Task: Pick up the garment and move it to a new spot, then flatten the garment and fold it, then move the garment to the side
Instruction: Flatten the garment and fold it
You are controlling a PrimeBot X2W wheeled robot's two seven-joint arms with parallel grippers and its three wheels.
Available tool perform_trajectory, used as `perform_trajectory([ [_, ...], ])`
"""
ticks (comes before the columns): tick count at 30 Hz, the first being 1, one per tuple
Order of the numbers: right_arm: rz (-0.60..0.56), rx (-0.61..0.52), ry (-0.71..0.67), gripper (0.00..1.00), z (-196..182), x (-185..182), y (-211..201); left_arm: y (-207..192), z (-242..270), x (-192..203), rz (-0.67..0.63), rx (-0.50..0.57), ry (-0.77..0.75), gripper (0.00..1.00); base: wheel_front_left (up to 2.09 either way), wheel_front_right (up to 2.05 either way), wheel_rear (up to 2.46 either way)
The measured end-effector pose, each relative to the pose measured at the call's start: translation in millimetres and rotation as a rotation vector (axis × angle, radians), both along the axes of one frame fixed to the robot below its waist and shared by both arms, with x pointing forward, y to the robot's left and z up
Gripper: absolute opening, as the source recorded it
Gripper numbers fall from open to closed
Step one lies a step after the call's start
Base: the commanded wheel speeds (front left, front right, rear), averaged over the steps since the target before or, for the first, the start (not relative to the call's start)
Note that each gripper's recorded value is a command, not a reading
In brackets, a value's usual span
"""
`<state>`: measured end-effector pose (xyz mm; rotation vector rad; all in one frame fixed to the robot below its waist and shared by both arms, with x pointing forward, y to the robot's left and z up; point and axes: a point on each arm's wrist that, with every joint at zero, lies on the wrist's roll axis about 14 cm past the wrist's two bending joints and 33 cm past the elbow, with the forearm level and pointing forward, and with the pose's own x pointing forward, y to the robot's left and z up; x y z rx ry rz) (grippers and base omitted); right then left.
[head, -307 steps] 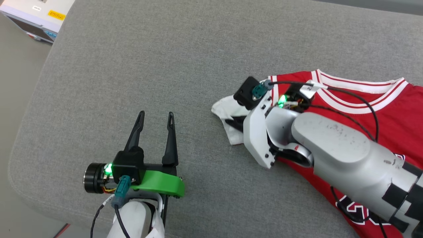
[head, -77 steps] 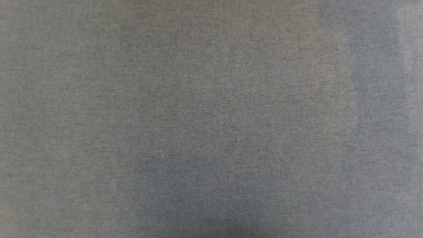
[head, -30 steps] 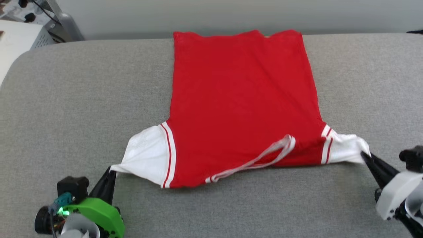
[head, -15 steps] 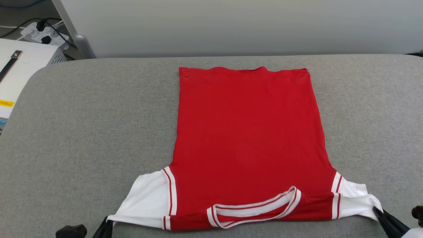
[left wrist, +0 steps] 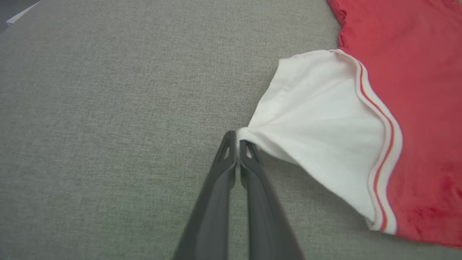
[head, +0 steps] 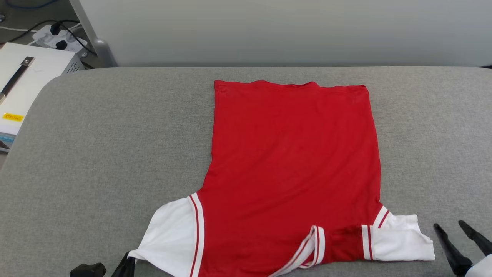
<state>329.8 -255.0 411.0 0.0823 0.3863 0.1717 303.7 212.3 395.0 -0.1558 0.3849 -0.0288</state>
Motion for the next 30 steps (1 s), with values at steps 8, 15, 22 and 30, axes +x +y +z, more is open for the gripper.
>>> perform_trajectory([
  [8, 0.002, -0.025, -0.268, 1.0, 75.4, 46.8, -4.1, -1.6, 10.8, 6.8, -0.004, 0.019, -0.05, 0.0, 0.0, 0.0, 0.0],
  [15, 0.066, -0.126, -0.46, 1.0, 166.9, 124.7, 1.5, -10.6, 39.6, 32.0, -0.027, 0.042, -0.164, 0.0, 0.0, 0.0, 0.0],
  [22, 0.137, -0.18, -0.026, 1.0, 146.0, 211.8, 17.8, -23.2, 59.9, 61.6, -0.031, 0.051, -0.252, 0.0, 0.0, 0.0, 0.0],
  [30, 0.184, -0.211, 0.389, 1.0, 86.8, 256.6, 38.3, -32.5, 55.1, 82.6, -0.03, 0.046, -0.263, 0.0, 0.0, 0.0, 0.0],
])
